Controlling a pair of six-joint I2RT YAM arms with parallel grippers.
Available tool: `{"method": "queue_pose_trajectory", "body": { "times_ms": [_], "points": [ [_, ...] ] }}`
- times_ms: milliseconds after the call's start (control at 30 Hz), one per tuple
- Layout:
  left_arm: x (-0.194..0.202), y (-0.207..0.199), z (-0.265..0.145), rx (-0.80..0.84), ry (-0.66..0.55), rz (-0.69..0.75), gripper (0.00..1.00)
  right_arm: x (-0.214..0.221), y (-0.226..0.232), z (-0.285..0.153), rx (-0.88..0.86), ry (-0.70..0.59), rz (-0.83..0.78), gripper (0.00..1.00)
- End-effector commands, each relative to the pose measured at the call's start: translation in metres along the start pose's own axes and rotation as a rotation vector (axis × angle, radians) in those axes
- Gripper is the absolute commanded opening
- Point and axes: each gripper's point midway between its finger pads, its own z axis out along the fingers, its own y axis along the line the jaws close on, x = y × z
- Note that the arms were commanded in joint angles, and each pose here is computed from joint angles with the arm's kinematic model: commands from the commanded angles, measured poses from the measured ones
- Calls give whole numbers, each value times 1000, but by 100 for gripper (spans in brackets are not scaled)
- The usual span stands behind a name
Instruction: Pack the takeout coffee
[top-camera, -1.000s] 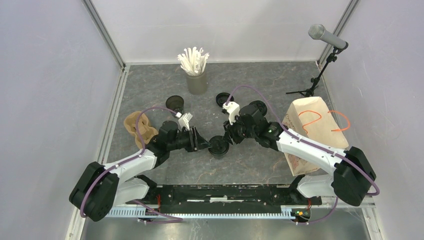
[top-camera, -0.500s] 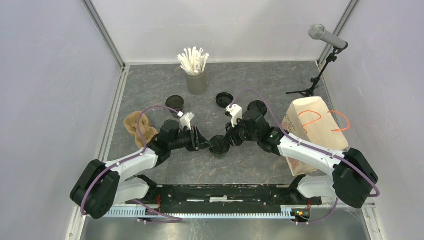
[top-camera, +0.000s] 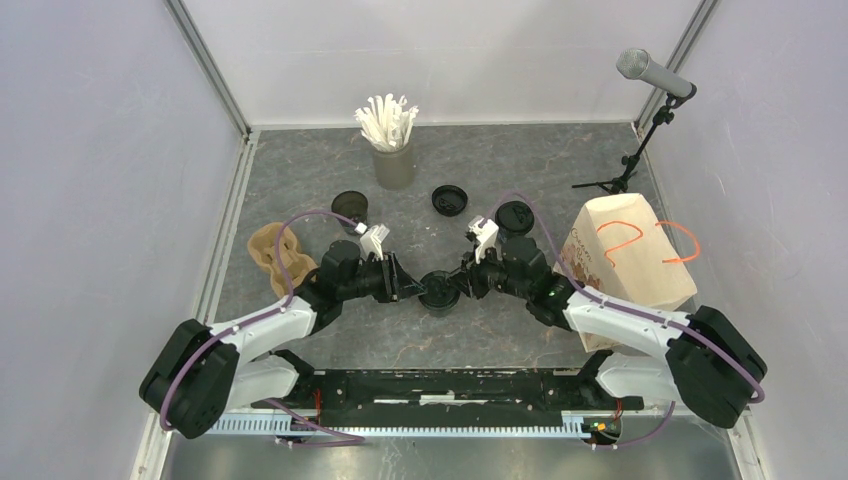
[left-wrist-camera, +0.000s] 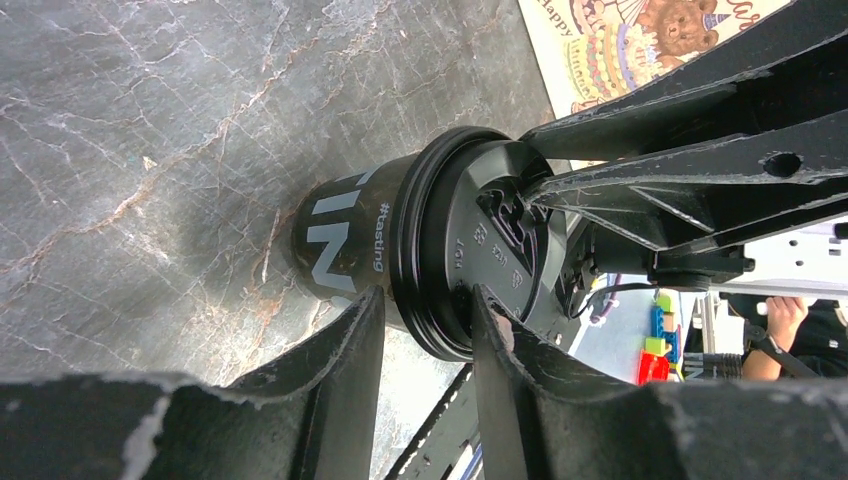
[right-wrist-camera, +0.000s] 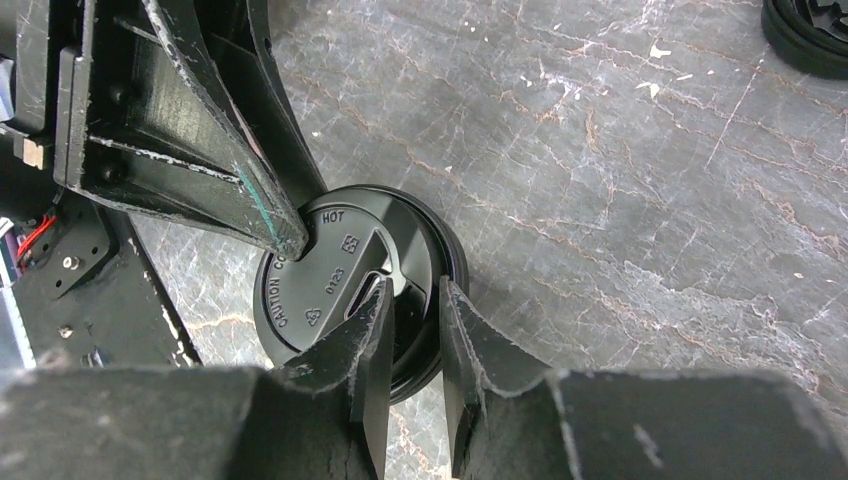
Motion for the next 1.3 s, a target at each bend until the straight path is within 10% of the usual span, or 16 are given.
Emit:
{"method": "queue_pose_trajectory", "body": {
  "times_ms": [0, 467, 900, 1267],
  "points": [
    [39, 68, -6, -261, 95, 8, 42, 115, -24, -19, 101, 311, 80, 27],
    [48, 81, -9, -348, 98, -3, 39, 153, -32, -30, 142, 352, 133, 26],
    [38, 64, -11, -307, 114, 62, 40, -3, -1, -16, 39, 75, 71, 37],
    [31, 53, -5, -270, 110, 75, 40, -6, -4, -16, 36, 86, 50, 40]
  ]
}}
